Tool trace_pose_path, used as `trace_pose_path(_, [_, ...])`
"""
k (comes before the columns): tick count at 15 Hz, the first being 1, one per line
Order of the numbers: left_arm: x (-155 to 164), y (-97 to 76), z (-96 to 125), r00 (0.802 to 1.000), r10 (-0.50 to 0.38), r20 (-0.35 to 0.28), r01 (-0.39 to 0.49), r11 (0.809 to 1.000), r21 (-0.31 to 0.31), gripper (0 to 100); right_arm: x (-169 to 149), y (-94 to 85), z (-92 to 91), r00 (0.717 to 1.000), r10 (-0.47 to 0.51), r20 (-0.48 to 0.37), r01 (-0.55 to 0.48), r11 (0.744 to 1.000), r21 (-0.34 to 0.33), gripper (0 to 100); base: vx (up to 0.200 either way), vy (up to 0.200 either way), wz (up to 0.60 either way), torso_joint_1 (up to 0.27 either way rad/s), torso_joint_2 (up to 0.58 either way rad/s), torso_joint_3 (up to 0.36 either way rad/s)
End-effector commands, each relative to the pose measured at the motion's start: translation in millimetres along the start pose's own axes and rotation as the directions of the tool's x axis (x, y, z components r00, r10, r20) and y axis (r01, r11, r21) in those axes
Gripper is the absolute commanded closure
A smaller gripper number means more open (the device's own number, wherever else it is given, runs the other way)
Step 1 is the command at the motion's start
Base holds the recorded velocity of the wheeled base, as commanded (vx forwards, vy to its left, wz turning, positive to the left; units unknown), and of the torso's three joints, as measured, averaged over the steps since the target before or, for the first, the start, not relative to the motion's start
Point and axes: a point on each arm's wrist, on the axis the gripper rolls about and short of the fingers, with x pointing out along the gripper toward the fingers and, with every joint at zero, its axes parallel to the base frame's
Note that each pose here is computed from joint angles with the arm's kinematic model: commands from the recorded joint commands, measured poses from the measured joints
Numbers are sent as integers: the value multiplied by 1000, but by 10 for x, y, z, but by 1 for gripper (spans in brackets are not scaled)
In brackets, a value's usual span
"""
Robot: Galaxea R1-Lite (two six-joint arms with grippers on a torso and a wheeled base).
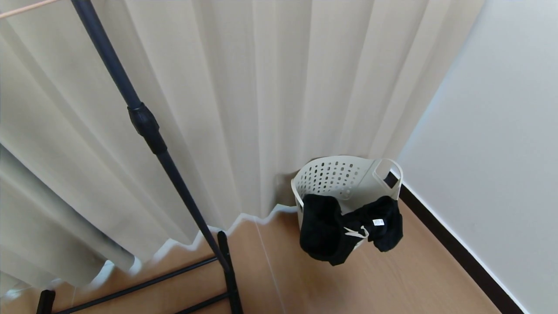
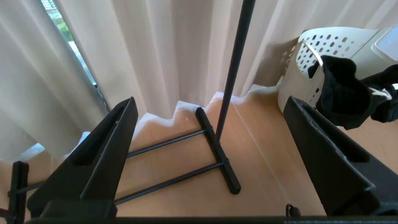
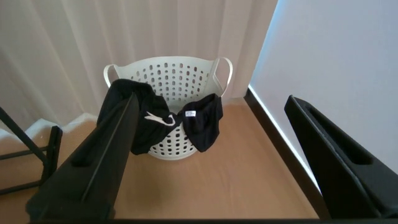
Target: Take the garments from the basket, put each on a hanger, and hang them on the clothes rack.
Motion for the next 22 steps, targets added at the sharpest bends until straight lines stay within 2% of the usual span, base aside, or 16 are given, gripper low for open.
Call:
trace_pose_path(1, [0,0,0,1000,2,0,-2,1000,0,0,-1,0,1,1000,1,1,-1,1000,0,0,0,0,0,2,2,-193])
trace_pose_path(15, [0,0,-1,1000,2,-2,-2,1000,2,0,-1,0,1,1000,1,1,-1,1000,0,0,0,0,0,3,2,-196])
trace_pose_path(19, [-1,0,0,1000,0,1,0,1000,5,0,1,1,2,1000,4,2,-4,1000,-17,0,0,0,0,1,5,-193])
trace_pose_path(22, [0,1,0,1000,5,4,-5,1000,4,0,3,8,-10,999,35,-13,-36,998,-55,0,0,0,0,2,2,-134])
